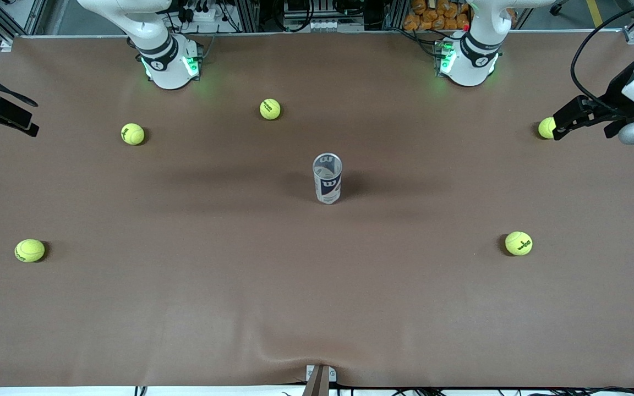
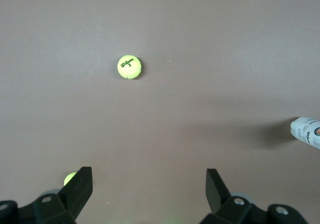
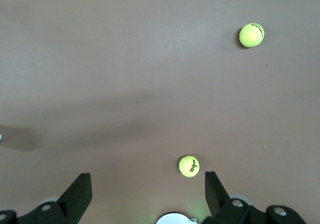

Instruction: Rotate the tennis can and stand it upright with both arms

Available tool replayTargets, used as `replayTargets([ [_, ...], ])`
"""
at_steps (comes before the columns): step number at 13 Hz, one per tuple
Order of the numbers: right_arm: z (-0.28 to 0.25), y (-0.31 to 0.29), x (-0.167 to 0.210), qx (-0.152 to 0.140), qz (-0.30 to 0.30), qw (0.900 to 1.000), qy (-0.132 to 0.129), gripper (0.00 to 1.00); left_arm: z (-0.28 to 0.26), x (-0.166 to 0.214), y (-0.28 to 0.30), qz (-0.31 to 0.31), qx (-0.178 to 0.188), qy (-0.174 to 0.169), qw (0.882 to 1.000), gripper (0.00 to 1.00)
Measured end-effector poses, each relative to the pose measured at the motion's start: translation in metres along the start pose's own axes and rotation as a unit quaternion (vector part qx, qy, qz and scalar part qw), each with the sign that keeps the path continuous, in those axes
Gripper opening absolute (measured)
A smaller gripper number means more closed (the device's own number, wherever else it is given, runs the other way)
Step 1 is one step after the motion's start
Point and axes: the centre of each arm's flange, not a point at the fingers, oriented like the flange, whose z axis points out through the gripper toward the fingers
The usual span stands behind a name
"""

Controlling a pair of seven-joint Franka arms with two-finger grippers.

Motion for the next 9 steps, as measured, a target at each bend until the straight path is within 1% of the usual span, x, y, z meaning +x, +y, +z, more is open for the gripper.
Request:
replayTargets([
  [6, 0.000, 0.000, 0.000, 0.000, 0.000, 1.000, 0.000, 1.00, 0.002, 0.001, -0.007, -0.002, 0.000, 0.000, 1.000, 1.00],
  [9, 0.000, 0.000, 0.000, 0.000, 0.000, 1.000, 0.000, 1.00, 0.002, 0.004, -0.023, 0.013, 0.000, 0.001, 1.000, 1.00],
])
